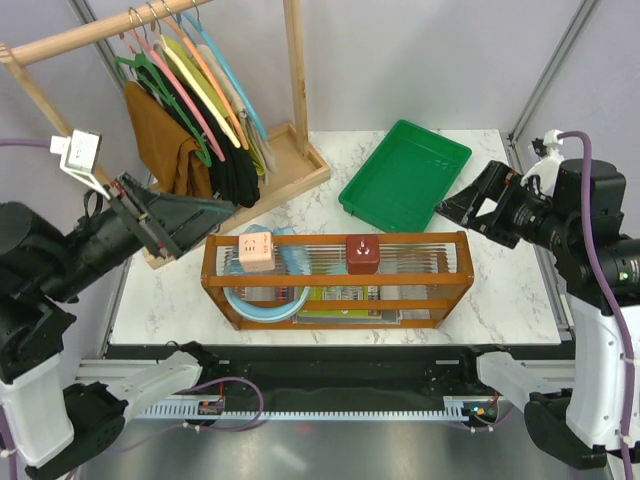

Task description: Remove the trousers from the hanger

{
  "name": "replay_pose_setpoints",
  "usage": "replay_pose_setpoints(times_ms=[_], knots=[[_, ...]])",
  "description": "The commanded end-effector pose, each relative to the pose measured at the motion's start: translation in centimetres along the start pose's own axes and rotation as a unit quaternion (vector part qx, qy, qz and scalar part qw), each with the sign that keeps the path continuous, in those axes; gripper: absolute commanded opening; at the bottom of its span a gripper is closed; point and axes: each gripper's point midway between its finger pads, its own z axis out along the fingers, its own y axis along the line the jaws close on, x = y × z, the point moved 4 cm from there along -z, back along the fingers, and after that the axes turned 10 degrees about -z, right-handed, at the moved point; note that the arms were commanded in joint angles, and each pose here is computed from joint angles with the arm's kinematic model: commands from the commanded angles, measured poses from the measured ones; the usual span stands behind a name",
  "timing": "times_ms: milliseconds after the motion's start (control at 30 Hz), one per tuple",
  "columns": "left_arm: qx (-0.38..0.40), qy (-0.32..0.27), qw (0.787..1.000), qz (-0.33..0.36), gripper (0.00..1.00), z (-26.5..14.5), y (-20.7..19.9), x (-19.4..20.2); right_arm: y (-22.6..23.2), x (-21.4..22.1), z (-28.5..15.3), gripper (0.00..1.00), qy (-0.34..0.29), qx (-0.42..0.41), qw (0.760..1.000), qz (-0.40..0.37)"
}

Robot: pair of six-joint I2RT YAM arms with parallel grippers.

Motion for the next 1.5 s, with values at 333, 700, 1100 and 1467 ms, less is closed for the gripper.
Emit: replay_pose_setpoints(times_ms=[333,700,1100,1467], knots=[[-0.310,-0.115,0.939,0.099,0.92,1.7,8.4,-5.8,1.3,-3.8,3.6,0.98,0.016,-0.055,0.997,-0.060],[-0.393,-0.119,0.908,0.086,0.89,5.0,13.1,-7.7,4.6,-4.7,6.6,0.98,0.037,-0.112,0.989,-0.095],[-0.366,-0.185,0.912,0.016,0.70,6.4,16.4,-13.7,7.2,-3.6,7.6,0.98,0.066,-0.174,0.977,-0.102],[-0.350,-0.259,0.900,-0.026,0.58,5.8,19.3,-18.4,8.5,-3.5,7.7,0.98,0.073,-0.209,0.968,-0.118]])
